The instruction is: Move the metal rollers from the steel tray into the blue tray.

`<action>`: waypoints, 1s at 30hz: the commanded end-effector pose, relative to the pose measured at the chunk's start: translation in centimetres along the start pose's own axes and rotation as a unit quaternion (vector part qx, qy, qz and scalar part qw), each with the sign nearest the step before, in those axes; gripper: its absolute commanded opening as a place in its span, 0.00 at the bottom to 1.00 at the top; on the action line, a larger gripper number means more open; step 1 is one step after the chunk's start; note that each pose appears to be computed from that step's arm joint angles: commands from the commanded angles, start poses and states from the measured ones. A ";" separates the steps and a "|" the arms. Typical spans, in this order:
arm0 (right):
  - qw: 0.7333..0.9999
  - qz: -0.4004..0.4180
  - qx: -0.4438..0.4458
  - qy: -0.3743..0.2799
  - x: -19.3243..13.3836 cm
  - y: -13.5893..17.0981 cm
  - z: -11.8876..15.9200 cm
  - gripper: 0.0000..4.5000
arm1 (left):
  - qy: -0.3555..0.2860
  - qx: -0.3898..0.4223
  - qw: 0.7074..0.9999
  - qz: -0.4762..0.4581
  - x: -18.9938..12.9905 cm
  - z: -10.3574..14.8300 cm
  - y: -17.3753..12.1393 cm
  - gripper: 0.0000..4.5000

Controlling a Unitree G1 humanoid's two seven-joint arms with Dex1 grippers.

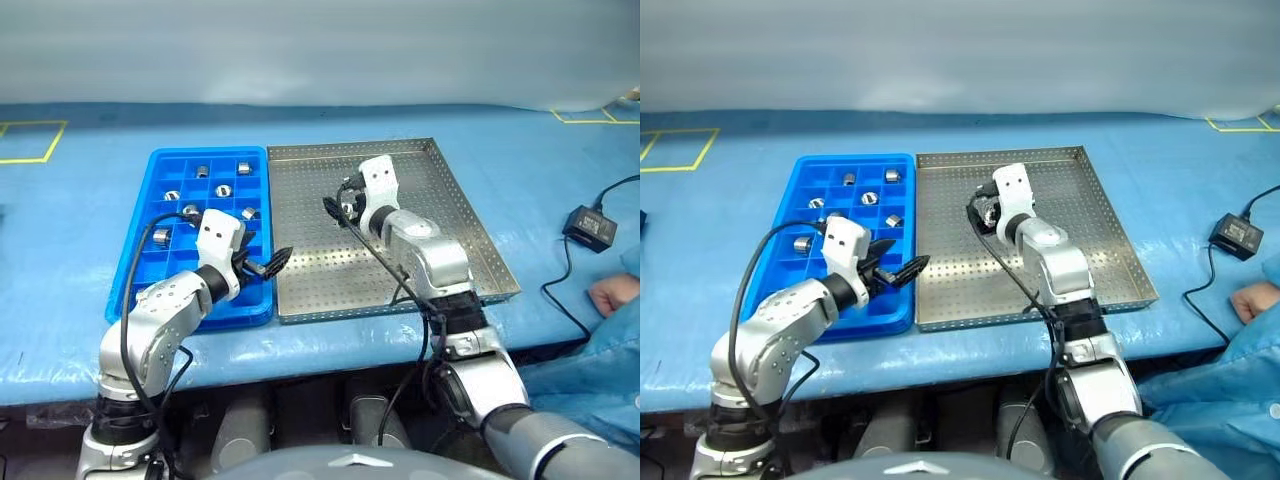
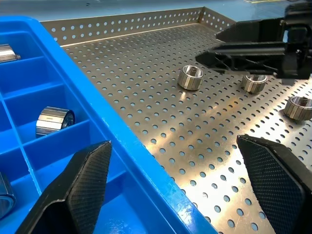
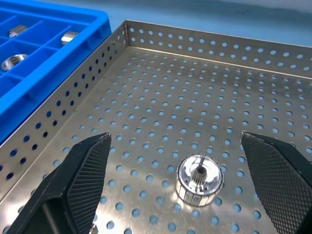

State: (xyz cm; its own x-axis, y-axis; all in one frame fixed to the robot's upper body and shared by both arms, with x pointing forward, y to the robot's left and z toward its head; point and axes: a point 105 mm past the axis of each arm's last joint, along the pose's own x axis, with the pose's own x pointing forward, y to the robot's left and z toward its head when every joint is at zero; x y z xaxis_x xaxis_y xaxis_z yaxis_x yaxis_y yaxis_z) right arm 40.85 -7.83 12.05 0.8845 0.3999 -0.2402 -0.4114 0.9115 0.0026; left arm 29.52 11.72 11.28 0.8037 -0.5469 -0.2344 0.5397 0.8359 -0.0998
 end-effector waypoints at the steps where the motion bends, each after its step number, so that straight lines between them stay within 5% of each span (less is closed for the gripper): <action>1: 0.999 -0.028 0.012 -0.013 1.0 -1.3 0.7 1.00 | -0.019 0.010 1.000 -0.005 -0.2 0.6 -0.6 1.00; 11: 0.996 -0.035 0.070 0.047 2.3 -1.8 -2.7 1.00 | -0.019 0.014 1.000 0.015 -0.9 0.6 -0.1 1.00; 17: 0.997 -0.025 0.059 0.049 2.2 -1.3 -2.9 0.65 | -0.019 0.011 1.000 0.019 -0.8 0.4 -0.2 1.00; 19: 0.997 -0.025 0.062 0.044 2.2 -1.3 -2.8 0.65 | -0.016 0.012 1.000 0.023 -0.8 0.3 0.0 1.00; 24: 0.996 -0.027 0.075 0.035 2.1 -1.3 -2.4 0.39 | -0.017 0.014 0.999 0.027 -0.9 0.5 0.3 1.00; 30: 0.998 0.025 0.061 -0.022 0.8 0.7 0.6 0.39 | -0.022 0.028 0.999 0.041 -1.8 1.2 0.9 1.00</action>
State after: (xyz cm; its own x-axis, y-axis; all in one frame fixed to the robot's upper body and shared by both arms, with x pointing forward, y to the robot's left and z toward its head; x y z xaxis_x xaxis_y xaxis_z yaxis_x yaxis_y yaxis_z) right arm 41.66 -7.85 9.32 0.8723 0.3879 -0.2978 -0.3632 0.9216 0.1366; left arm 29.08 13.16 10.84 0.8372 -0.4824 -0.2576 0.4834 0.8731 -0.0638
